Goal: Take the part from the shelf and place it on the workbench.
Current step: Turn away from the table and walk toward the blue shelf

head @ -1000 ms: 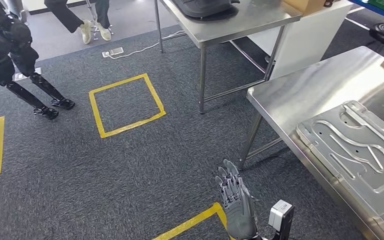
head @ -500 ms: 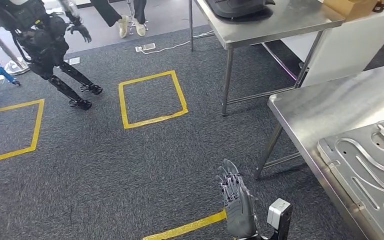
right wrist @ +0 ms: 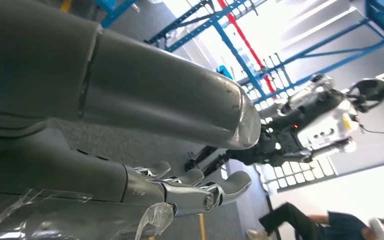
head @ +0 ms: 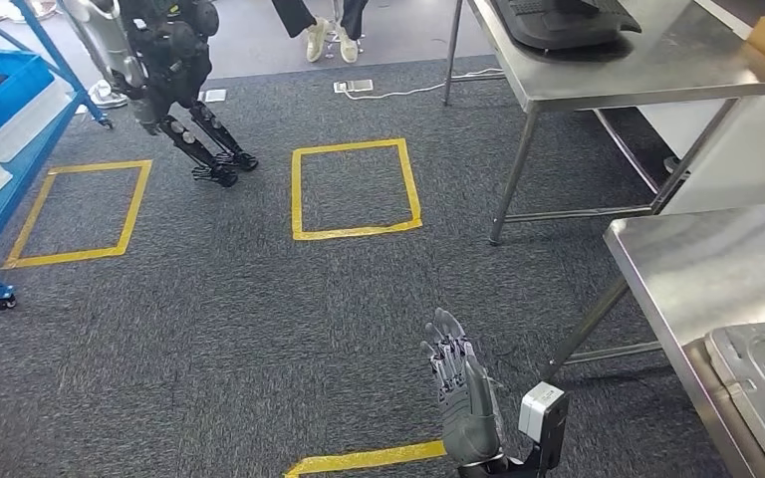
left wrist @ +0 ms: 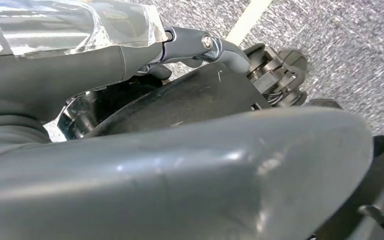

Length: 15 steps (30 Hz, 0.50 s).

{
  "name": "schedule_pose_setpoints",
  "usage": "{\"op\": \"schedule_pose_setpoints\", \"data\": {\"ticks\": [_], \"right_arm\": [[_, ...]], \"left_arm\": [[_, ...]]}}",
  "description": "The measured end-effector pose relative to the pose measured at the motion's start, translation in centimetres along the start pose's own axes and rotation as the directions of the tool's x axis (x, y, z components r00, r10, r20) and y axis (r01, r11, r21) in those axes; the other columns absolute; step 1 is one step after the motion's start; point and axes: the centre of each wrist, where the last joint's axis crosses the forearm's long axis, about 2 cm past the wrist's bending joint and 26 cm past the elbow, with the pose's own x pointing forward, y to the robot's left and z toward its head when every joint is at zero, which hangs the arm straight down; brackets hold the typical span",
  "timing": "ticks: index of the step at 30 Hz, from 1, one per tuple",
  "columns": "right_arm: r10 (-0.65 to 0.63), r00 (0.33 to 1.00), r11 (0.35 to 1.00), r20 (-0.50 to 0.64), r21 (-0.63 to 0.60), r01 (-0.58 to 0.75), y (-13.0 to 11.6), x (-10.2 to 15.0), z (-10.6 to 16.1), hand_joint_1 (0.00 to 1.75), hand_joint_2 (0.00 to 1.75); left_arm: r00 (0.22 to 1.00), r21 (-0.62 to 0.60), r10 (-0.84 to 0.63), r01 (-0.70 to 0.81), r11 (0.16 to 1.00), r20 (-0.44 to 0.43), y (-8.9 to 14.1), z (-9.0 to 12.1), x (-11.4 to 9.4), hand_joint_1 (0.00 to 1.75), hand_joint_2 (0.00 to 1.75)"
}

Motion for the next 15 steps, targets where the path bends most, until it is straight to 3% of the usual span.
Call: {"op": "schedule_pose_setpoints", "data": {"ticks": [2, 4, 8, 10, 15], "right_arm": [[-0.005, 1.000, 1.000, -0.010, 0.010, 0.005, 0.1, -0.1, -0.2, 0.00, 0.00], [-0.037, 0.999, 0.998, -0.035, 0.058, 0.039, 0.4, -0.2, -0.7, 0.00, 0.00], [-0.122, 0.989, 0.971, -0.080, 0.197, 0.136, 2.0, -0.6, -2.0, 0.00, 0.00], [-0.146, 0.986, 0.959, -0.086, 0.232, 0.162, 2.7, -0.9, -2.3, 0.00, 0.00], [-0.165, 0.980, 0.946, -0.112, 0.264, 0.189, 3.5, -1.5, -2.3, 0.00, 0.00]], "left_arm": [[1.000, -0.001, -0.012, 0.012, 1.000, 0.013, 0.1, 0.1, 0.7, 0.00, 0.00], [0.999, -0.008, -0.027, 0.027, 1.000, 0.032, 0.7, 0.5, 2.8, 0.00, 0.00], [0.996, -0.030, -0.043, 0.045, 0.999, 0.074, 2.1, 3.3, 11.4, 0.00, 0.00], [0.993, -0.036, -0.048, 0.052, 0.998, 0.112, 2.2, 4.7, 14.4, 0.00, 0.00], [0.979, -0.077, -0.050, 0.066, 0.995, 0.198, 1.7, 6.1, 16.3, 0.00, 0.00]]}}
